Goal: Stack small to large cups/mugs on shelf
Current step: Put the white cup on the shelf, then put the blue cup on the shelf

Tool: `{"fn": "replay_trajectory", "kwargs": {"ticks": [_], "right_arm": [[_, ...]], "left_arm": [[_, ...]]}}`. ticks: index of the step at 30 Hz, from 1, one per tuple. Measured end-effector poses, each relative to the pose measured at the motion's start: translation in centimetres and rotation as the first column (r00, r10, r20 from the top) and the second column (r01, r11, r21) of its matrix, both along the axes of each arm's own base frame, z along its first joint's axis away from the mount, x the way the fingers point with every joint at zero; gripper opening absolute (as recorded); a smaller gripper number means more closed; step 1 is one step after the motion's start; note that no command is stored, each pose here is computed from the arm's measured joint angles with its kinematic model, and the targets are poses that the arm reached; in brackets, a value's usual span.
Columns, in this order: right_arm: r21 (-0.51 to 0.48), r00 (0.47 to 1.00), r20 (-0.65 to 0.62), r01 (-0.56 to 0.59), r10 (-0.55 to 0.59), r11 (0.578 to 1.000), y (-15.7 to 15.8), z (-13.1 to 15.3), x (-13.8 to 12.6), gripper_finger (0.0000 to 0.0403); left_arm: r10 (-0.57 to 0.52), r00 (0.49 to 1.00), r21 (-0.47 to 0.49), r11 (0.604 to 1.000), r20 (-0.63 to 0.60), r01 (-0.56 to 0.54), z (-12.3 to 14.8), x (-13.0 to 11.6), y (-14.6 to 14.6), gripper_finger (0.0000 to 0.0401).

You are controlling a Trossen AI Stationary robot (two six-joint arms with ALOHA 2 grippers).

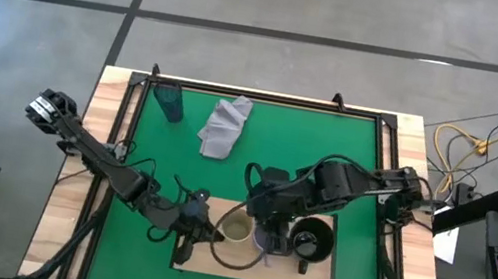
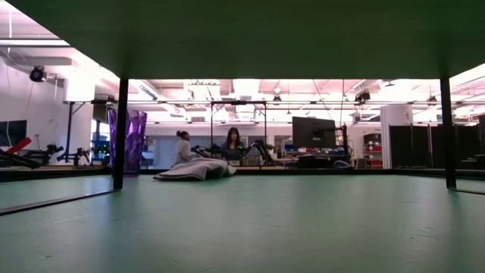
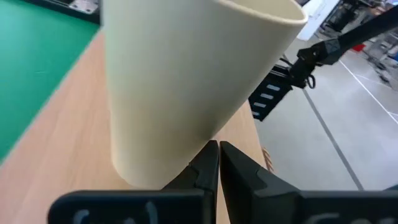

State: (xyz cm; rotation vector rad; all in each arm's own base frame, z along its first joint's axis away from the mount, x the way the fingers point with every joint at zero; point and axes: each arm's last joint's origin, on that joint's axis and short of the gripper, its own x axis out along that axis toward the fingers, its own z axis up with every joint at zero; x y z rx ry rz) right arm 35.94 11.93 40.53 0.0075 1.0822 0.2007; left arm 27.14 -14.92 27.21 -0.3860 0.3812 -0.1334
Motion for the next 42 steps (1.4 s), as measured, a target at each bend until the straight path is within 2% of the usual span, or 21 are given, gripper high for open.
{"fn": "replay_trajectory", "kwargs": {"ticks": [6, 11, 14, 18, 22, 25, 27, 30, 33, 35, 37, 38, 39, 42], "right_arm": [[-0.008, 1.000, -0.015, -0.012, 0.012, 1.000, -0.3, -0.5, 0.5, 0.0069], [-0.036, 1.000, -0.020, 0.014, -0.015, 0.999, -1.4, 0.2, -0.2, 0.0068], [-0.086, 0.997, 0.006, 0.074, -0.074, 0.993, -2.6, 1.0, -1.0, 0.0068], [-0.067, 0.990, 0.052, 0.136, -0.133, 0.988, -3.9, 2.3, -1.8, 0.0072], [-0.049, 0.981, 0.068, 0.186, -0.182, 0.981, -5.1, 3.0, -2.1, 0.0081], [-0.053, 0.973, 0.073, 0.222, -0.218, 0.974, -5.9, 3.0, -2.0, 0.0086], [-0.069, 0.967, 0.081, 0.245, -0.240, 0.967, -6.6, 3.0, -1.9, 0.0086], [-0.070, 0.959, 0.091, 0.276, -0.269, 0.959, -7.8, 3.1, -1.6, 0.0083], [-0.055, 0.941, 0.108, 0.329, -0.322, 0.943, -9.2, 3.1, -1.3, 0.0079], [-0.051, 0.931, 0.111, 0.354, -0.347, 0.934, -10.0, 3.2, -1.2, 0.0077], [-0.047, 0.923, 0.118, 0.374, -0.366, 0.926, -10.7, 3.2, -1.1, 0.0078], [-0.045, 0.919, 0.122, 0.383, -0.376, 0.922, -11.0, 3.2, -1.0, 0.0079], [-0.043, 0.914, 0.126, 0.393, -0.385, 0.919, -11.4, 3.2, -1.0, 0.0080], [-0.040, 0.901, 0.134, 0.420, -0.412, 0.907, -12.4, 3.3, -0.9, 0.0084]], "left_arm": [[0.005, 0.999, 0.022, 1.000, -0.046, -0.004, -0.2, -0.5, 0.3, 0.0000], [0.023, 0.996, 0.027, 0.999, -0.090, -0.021, 0.2, -1.4, 0.9, 0.0000], [0.068, 0.994, 0.052, 0.997, -0.087, -0.063, 1.5, -2.9, 1.9, 0.0000], [0.196, 0.979, 0.103, 0.976, -0.049, -0.191, 4.6, -6.4, 4.3, 0.0000], [0.398, 0.916, 0.144, 0.904, 0.054, -0.402, 7.4, -10.5, 7.8, 0.0000], [0.490, 0.866, 0.221, 0.838, 0.099, -0.499, 9.0, -13.0, 10.5, 0.0000], [0.519, 0.843, 0.305, 0.788, 0.139, -0.536, 10.5, -14.5, 12.2, 0.0000], [0.507, 0.820, 0.429, 0.700, 0.264, -0.571, 13.5, -16.4, 13.8, 0.0000], [0.491, 0.788, 0.481, 0.625, 0.371, -0.615, 16.3, -17.8, 14.7, 0.0000], [0.512, 0.771, 0.497, 0.591, 0.377, -0.636, 17.2, -17.8, 15.0, 0.0000], [0.561, 0.733, 0.504, 0.538, 0.384, -0.676, 17.7, -18.0, 15.4, 0.0000], [0.568, 0.731, 0.518, 0.525, 0.379, -0.676, 17.8, -18.2, 15.6, 0.0000], [0.559, 0.746, 0.532, 0.533, 0.362, -0.658, 17.7, -18.3, 15.7, 0.0000], [0.550, 0.784, 0.526, 0.593, 0.287, -0.609, 17.2, -18.2, 16.0, 0.0000]]}}
